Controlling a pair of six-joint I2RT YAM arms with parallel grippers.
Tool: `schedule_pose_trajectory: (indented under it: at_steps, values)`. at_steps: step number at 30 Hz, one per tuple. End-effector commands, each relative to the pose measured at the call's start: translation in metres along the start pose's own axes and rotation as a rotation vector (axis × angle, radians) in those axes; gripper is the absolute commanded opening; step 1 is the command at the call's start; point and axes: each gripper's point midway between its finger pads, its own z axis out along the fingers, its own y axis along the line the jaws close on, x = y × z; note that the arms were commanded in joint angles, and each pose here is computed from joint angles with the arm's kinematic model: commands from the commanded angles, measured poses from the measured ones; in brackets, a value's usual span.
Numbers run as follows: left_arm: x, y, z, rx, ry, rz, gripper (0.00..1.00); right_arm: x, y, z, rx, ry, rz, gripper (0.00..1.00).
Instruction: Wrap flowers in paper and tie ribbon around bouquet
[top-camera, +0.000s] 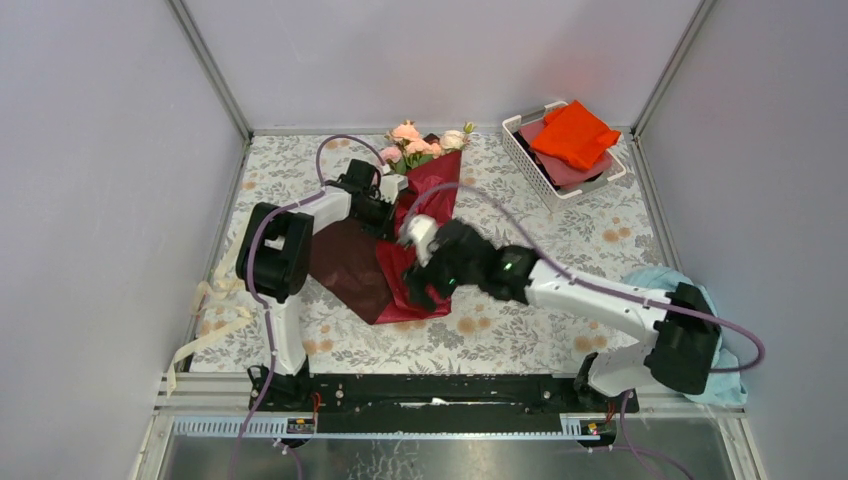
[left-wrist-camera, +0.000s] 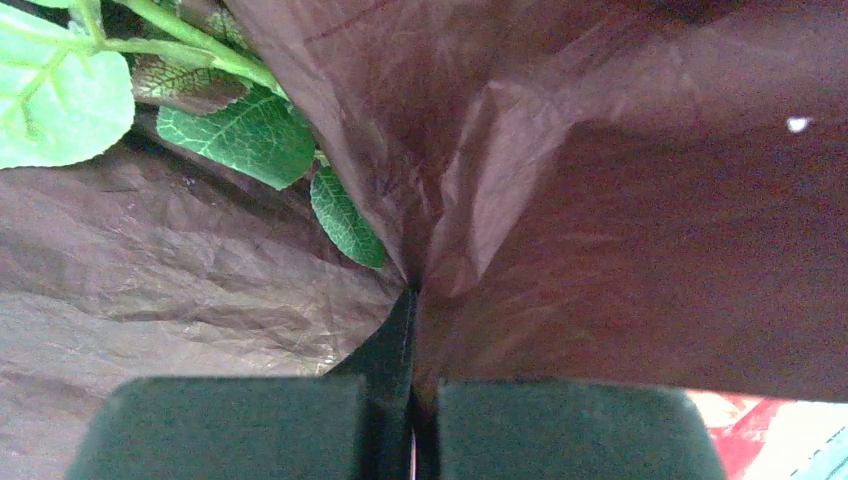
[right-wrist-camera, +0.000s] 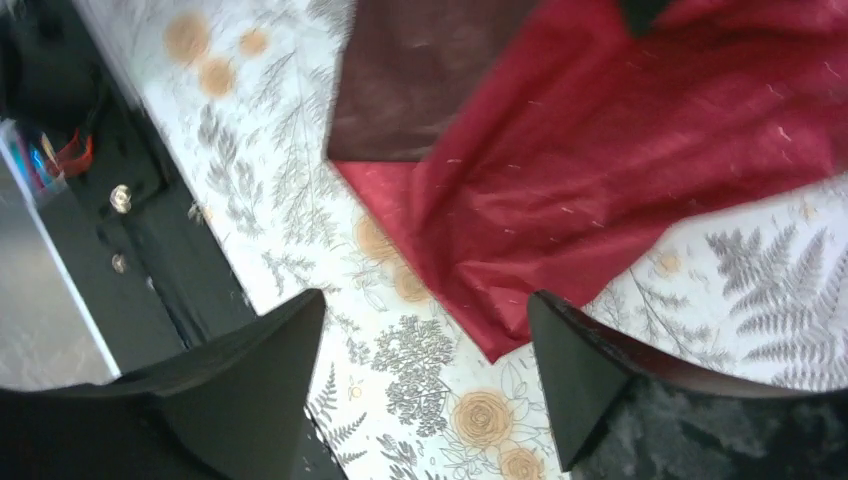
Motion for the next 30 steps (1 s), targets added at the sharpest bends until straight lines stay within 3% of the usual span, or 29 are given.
schedule_pose_trajectory:
  at_steps: [1, 5, 13, 19, 21, 30]
  values:
    - [0.012, 0.003, 0.007, 0.004, 0.010, -0.013, 0.00, 0.011, -0.049, 0.003, -0.093, -0.056, 0.415, 0.88]
    - [0.009, 0.001, 0.003, 0.008, 0.000, -0.012, 0.00, 0.037, -0.097, 0.033, -0.041, 0.031, 0.593, 0.88]
    - [0.010, 0.000, -0.003, 0.010, -0.014, -0.020, 0.00, 0.094, -0.100, 0.071, -0.047, 0.143, 0.715, 0.73]
    - [0.005, 0.000, -0.009, 0.040, -0.024, -0.053, 0.00, 0.101, -0.084, 0.078, -0.128, 0.111, 0.813, 0.12]
    - [0.001, 0.003, -0.016, 0.055, -0.032, -0.093, 0.00, 0.109, -0.086, 0.071, -0.091, 0.090, 0.857, 0.00]
    - [0.015, -0.014, -0.022, 0.137, -0.035, -0.128, 0.00, 0.160, -0.050, 0.039, -0.098, 0.071, 1.082, 0.00]
